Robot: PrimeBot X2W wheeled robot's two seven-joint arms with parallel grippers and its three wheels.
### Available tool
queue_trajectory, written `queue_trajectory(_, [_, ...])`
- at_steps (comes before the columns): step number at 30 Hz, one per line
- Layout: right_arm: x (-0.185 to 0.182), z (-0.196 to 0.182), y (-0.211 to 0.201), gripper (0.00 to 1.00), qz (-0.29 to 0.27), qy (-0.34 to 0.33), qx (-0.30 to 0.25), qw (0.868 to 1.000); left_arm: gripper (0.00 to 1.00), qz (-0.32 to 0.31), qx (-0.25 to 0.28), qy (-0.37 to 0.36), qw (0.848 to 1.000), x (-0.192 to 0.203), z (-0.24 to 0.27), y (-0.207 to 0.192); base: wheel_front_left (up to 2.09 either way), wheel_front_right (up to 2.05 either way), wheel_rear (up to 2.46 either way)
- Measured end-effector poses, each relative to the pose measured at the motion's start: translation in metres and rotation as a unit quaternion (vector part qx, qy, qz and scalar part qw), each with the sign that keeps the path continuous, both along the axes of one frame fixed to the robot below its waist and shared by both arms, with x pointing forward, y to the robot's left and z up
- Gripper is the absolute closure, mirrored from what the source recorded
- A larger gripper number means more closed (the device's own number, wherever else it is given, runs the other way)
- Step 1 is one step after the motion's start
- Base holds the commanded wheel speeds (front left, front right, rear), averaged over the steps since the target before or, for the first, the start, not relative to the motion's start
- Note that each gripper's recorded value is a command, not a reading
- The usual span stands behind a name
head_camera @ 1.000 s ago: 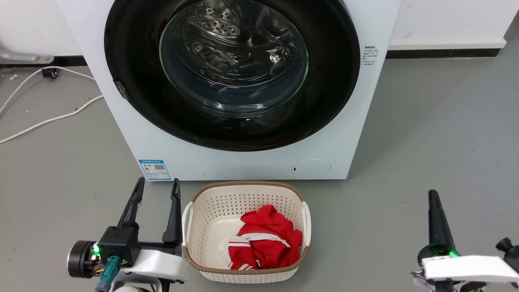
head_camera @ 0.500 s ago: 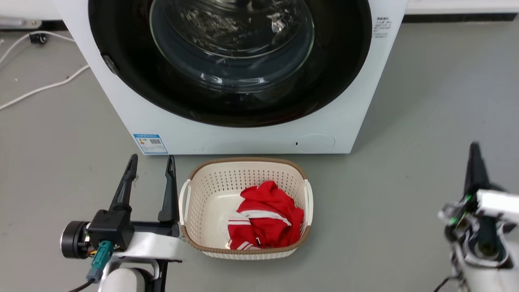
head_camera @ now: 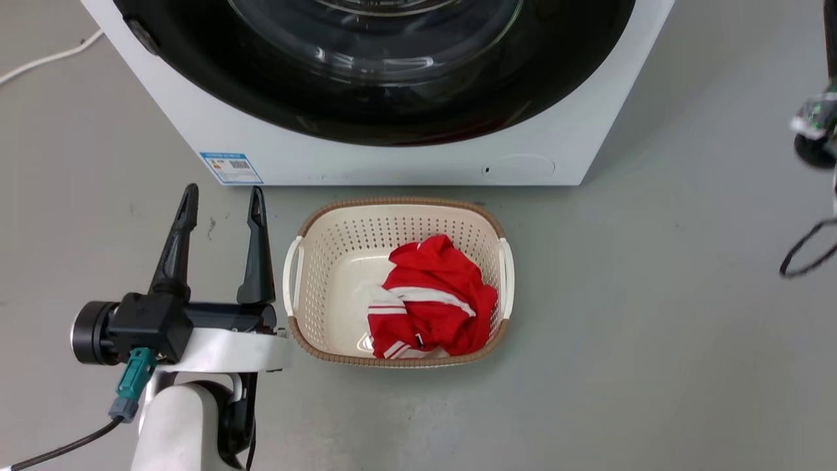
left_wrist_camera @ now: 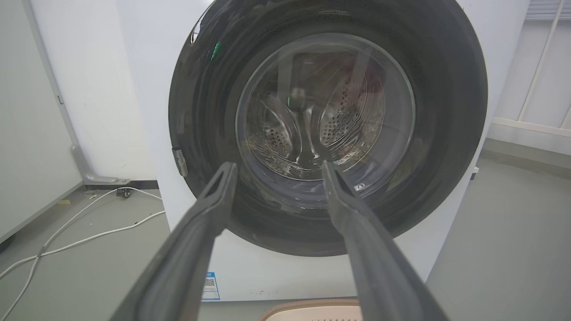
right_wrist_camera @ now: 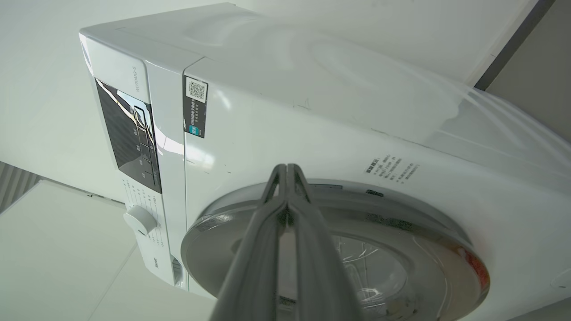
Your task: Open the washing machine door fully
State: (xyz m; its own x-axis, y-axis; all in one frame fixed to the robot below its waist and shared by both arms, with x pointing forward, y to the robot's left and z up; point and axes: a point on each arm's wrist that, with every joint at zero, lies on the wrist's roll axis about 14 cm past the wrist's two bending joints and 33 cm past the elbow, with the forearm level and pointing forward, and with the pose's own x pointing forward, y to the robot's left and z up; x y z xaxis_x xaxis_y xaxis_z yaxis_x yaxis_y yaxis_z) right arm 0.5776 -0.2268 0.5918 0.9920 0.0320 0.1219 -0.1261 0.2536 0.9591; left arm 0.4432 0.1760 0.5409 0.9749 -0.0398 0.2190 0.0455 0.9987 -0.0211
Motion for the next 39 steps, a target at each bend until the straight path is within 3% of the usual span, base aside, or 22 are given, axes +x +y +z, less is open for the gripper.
queue_trajectory(10, [0.062, 0.013, 0.063, 1.0, 0.148, 0.032, -0.102, 0.983, 0.0, -0.01, 0.0, 0.02, 1.0, 0.024, -0.024, -0.005, 0.0, 0.0, 0.0])
queue_trajectory(21, [0.097, -0.008, 0.104, 1.0, 0.216, 0.093, -0.174, 0.956, 0.0, -0.025, 0.002, 0.035, 0.999, 0.045, -0.044, -0.012, 0.0, 0.0, 0.0])
queue_trajectory(32, [0.107, -0.026, 0.117, 1.0, 0.244, 0.136, -0.177, 0.944, 0.0, -0.035, 0.004, 0.045, 0.998, 0.053, -0.056, -0.017, 0.0, 0.0, 0.0])
queue_trajectory(39, [0.096, -0.025, 0.126, 1.0, 0.29, 0.153, -0.181, 0.927, 0.0, -0.037, 0.003, 0.042, 0.998, 0.052, -0.053, -0.018, 0.0, 0.0, 0.0])
